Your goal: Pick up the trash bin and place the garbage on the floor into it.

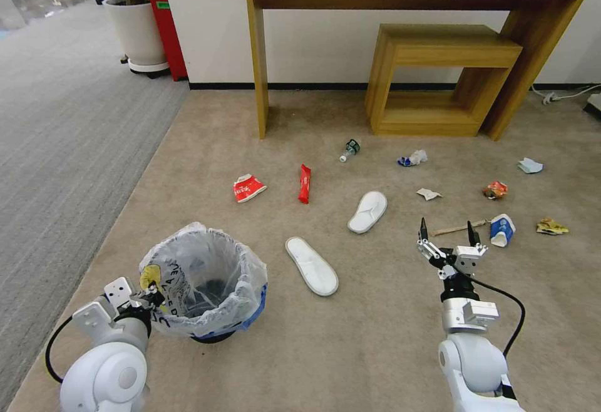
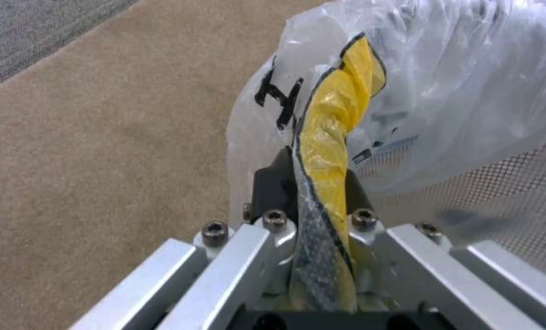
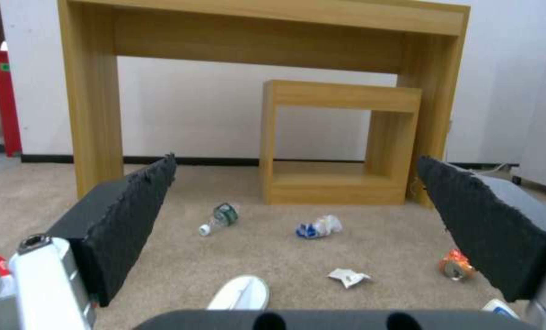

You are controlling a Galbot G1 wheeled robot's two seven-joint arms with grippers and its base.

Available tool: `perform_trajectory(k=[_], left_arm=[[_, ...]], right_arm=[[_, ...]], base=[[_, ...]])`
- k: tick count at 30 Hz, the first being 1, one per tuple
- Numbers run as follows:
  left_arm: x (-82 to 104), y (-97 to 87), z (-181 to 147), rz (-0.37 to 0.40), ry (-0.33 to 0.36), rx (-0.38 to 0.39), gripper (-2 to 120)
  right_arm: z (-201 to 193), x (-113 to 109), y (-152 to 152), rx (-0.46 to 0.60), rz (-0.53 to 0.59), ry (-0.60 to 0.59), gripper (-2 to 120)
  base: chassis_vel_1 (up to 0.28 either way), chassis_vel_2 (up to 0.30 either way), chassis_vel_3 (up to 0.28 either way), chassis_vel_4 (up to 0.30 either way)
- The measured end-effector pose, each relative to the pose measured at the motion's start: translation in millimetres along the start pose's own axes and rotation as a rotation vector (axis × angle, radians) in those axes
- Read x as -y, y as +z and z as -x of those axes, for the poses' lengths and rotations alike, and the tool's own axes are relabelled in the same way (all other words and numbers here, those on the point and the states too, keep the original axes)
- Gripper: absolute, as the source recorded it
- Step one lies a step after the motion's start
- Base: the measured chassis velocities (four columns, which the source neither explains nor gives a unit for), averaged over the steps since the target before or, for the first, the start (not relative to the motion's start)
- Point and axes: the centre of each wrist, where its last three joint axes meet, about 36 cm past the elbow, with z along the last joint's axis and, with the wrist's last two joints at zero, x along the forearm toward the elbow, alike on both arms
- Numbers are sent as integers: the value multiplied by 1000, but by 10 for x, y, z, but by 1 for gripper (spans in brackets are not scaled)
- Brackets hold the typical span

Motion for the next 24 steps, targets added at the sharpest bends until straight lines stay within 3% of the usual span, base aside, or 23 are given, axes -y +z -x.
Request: perform_trajectory(k=[24], left_arm=[[10, 37, 62, -8, -3, -5, 3]], right_arm=[[50, -21, 43, -5, 5, -6, 100]], base=[[-52, 54, 60, -58]])
